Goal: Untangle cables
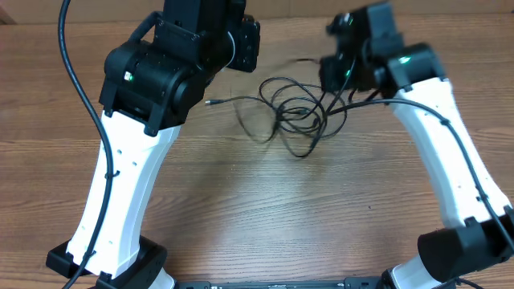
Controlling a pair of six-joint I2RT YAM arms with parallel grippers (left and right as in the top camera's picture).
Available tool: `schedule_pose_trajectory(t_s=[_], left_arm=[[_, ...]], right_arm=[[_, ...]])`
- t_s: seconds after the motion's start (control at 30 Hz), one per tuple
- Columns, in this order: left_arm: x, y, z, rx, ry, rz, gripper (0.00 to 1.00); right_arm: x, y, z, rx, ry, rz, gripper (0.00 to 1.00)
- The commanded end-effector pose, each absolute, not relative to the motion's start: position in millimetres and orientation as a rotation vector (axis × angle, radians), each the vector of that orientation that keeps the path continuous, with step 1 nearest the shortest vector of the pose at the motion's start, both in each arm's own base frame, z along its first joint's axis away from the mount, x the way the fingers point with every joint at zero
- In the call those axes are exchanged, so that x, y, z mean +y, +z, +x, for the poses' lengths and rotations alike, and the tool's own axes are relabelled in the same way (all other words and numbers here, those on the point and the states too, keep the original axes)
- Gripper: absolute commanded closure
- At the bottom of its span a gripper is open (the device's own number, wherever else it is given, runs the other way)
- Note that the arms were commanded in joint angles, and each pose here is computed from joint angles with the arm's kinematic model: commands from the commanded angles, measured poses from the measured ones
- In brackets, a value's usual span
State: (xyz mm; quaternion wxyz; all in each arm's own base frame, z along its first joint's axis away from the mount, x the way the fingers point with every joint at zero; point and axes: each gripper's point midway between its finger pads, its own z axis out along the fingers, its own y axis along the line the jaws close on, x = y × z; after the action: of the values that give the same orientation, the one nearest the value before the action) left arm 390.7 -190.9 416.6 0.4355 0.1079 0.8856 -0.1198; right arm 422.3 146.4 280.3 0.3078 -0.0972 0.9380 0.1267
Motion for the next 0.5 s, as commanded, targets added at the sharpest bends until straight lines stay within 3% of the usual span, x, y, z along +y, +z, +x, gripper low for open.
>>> schedule_pose_trajectory(t_s=[0.0,0.3,0.47], left_arm=[[-188,407,391,2.235,-0.256,0.26,0.82],[-192,372,399,2.344,-0.22,0.271,0.89],[-196,357,405,2.383,-0.208,0.277,0.89]], right_arm=[[124,383,416,2.235,0.251,-0.178,0.96],[108,528,390,1.85,0.263,-0.123,0.96],[100,582,373,1.68,0.27,-0.103,0.96]])
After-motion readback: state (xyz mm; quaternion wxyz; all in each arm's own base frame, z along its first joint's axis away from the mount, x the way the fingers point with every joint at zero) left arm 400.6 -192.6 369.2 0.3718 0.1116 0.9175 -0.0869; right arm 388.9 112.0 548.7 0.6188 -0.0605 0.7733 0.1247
